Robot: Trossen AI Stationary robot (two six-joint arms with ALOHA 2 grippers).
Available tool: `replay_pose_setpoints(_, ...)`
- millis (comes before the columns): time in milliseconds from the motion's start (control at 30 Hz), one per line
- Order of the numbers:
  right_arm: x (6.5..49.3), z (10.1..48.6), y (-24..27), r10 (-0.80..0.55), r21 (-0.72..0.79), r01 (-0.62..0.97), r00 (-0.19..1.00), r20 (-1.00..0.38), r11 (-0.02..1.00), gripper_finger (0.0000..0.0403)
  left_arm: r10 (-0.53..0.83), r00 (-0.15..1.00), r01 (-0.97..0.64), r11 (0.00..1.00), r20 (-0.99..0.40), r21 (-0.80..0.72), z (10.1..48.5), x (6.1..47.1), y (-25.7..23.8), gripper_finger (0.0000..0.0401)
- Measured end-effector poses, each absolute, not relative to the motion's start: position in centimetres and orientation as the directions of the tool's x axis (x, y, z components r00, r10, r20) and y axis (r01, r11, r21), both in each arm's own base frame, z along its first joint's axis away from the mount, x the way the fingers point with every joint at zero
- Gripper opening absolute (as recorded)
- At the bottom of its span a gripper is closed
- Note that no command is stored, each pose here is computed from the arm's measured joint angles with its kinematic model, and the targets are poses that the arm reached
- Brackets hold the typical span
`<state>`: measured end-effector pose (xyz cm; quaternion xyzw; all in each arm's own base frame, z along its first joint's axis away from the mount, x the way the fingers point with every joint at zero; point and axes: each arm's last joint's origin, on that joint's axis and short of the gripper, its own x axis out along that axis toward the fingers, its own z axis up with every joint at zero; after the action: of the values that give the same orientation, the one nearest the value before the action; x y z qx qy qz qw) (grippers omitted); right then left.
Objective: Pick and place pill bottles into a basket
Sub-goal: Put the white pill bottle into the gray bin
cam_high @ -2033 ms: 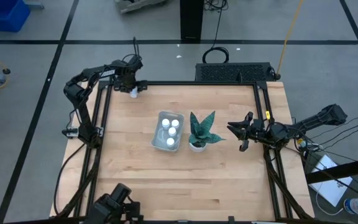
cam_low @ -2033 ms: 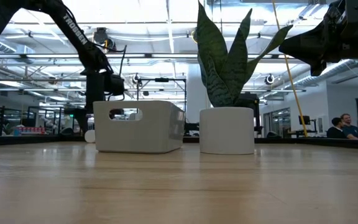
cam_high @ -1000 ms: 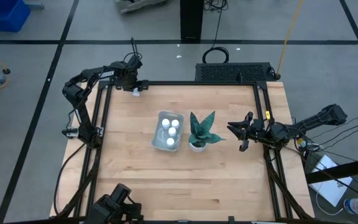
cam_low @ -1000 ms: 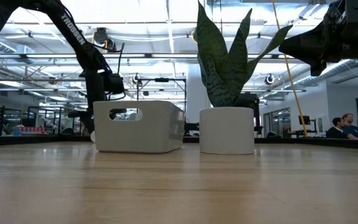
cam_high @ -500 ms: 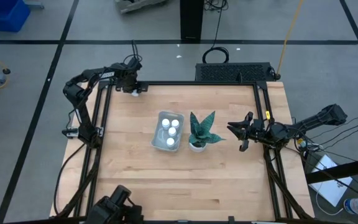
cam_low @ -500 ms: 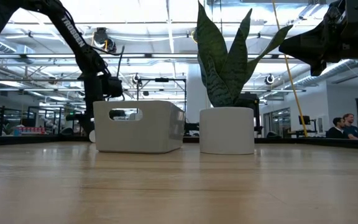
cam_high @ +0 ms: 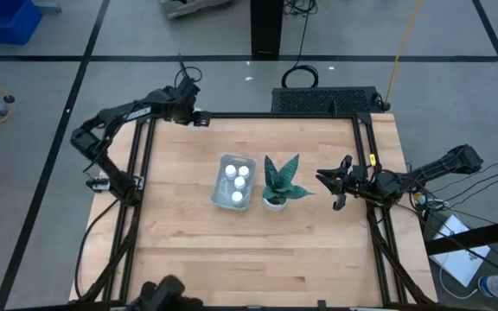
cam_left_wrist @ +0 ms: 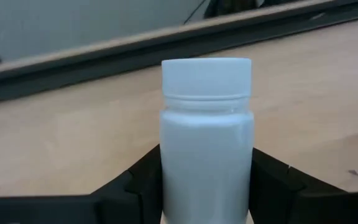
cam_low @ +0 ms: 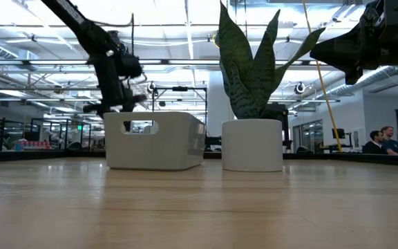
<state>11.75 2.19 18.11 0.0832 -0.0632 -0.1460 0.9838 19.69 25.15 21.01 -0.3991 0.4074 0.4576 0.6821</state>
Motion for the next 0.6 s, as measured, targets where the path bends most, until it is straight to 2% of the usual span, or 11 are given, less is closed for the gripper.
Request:
replay_pose_setpoints(133, 11.7, 18.1, 2.2, -0.298, 0.182, 0.277, 0.949, 0.100, 0.944, 0.0071, 0.396, 0.331, -0.921, 0.333, -0.856, -0.202, 22.6, 20.4, 21.8, 0.0169)
replay_pose_setpoints(367, 11.7, 18.1, 2.2, -0.297, 0.182, 0.276, 0.950, 0.100, 0.944, 0.0071, 0.549, 0.463, -0.881, 0.370, -0.696, -0.295, 24.7, 19.0, 14.0, 0.0168)
replay_pose_setpoints(467, 11.7, 18.1, 2.2, -0.297, 0.182, 0.276, 0.949, 0.100, 0.944, 0.0071, 0.603, 0.483, -0.875, 0.354, -0.635, -0.330, 24.1, 17.6, 10.5, 0.0168)
replay_pose_setpoints(600, 11.7, 18.1, 2.2, -0.298, 0.182, 0.277, 0.949, 0.100, 0.944, 0.0071, 0.648, 0.576, -0.816, 0.420, -0.498, -0.397, 22.6, 16.4, 6.5, 0.0169)
